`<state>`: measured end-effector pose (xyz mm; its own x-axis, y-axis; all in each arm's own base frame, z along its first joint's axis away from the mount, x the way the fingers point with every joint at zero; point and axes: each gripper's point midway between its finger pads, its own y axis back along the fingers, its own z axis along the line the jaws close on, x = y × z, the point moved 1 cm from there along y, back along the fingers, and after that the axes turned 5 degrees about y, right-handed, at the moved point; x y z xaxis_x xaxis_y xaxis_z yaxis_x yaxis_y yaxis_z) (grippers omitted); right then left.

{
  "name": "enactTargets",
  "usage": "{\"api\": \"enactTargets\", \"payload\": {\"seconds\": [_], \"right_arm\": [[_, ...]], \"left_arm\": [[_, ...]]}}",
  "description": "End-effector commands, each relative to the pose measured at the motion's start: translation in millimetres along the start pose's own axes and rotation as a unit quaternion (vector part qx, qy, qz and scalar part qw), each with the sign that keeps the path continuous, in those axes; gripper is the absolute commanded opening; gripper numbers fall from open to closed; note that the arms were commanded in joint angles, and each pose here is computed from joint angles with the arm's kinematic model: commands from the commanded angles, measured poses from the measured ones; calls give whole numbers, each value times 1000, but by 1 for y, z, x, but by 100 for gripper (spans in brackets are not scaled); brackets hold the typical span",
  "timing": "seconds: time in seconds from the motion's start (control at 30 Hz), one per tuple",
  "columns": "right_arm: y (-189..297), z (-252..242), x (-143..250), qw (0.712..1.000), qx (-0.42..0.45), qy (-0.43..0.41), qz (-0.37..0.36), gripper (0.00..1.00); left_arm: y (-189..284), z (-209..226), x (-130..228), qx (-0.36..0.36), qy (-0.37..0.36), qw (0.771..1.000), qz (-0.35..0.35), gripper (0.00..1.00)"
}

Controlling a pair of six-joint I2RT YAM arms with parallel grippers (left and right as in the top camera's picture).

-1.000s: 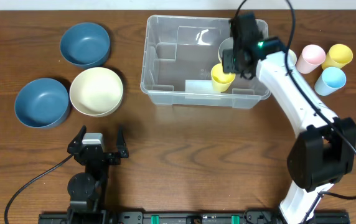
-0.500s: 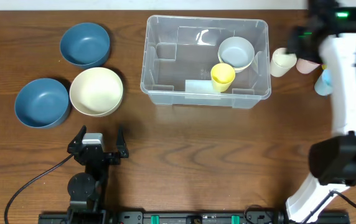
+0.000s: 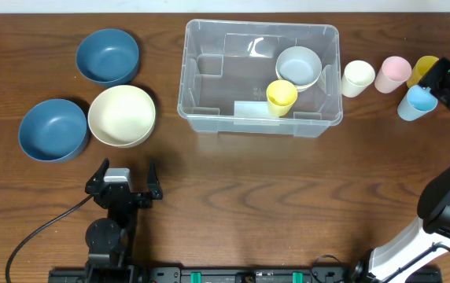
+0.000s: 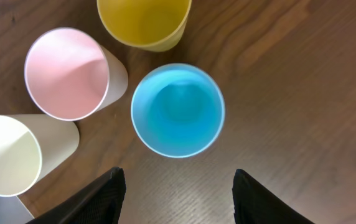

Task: Pack container
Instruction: 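Grasp the light-blue cup with the right gripper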

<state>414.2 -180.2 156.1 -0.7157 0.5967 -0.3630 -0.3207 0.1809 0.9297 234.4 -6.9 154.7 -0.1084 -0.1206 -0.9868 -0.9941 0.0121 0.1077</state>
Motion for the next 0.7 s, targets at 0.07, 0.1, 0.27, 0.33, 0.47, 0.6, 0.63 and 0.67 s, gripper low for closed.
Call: {"api": "enactTargets", "payload": {"seconds": [0.07, 0.1, 0.27, 0.33, 0.47, 0.6, 0.63, 0.67], "right_arm": [[-32, -7, 15, 1000, 3, -8, 26, 56], [-39, -10, 17, 999, 5, -9, 30, 56], [-72, -21, 29, 998, 19, -16, 58, 55], [-84, -24, 34, 997, 23, -19, 71, 54], [-104, -27, 42, 995, 29, -19, 91, 49], [-110, -28, 46, 994, 31, -18, 100, 1], [-109, -27, 47, 994, 31, -18, 100, 1], [-108, -27, 47, 994, 32, -18, 102, 1]], "left_arm": [[-1, 5, 17, -10, -6, 1000, 25, 98], [-1, 5, 17, -10, -6, 1000, 25, 98], [-1, 5, 17, -10, -6, 1000, 25, 98], [-1, 5, 17, -10, -6, 1000, 25, 98], [-1, 5, 17, -10, -6, 1000, 25, 98], [-1, 5, 17, -10, -6, 1000, 25, 98], [-1, 5, 17, -10, -6, 1000, 25, 98], [-1, 5, 17, -10, -6, 1000, 25, 98]]}}
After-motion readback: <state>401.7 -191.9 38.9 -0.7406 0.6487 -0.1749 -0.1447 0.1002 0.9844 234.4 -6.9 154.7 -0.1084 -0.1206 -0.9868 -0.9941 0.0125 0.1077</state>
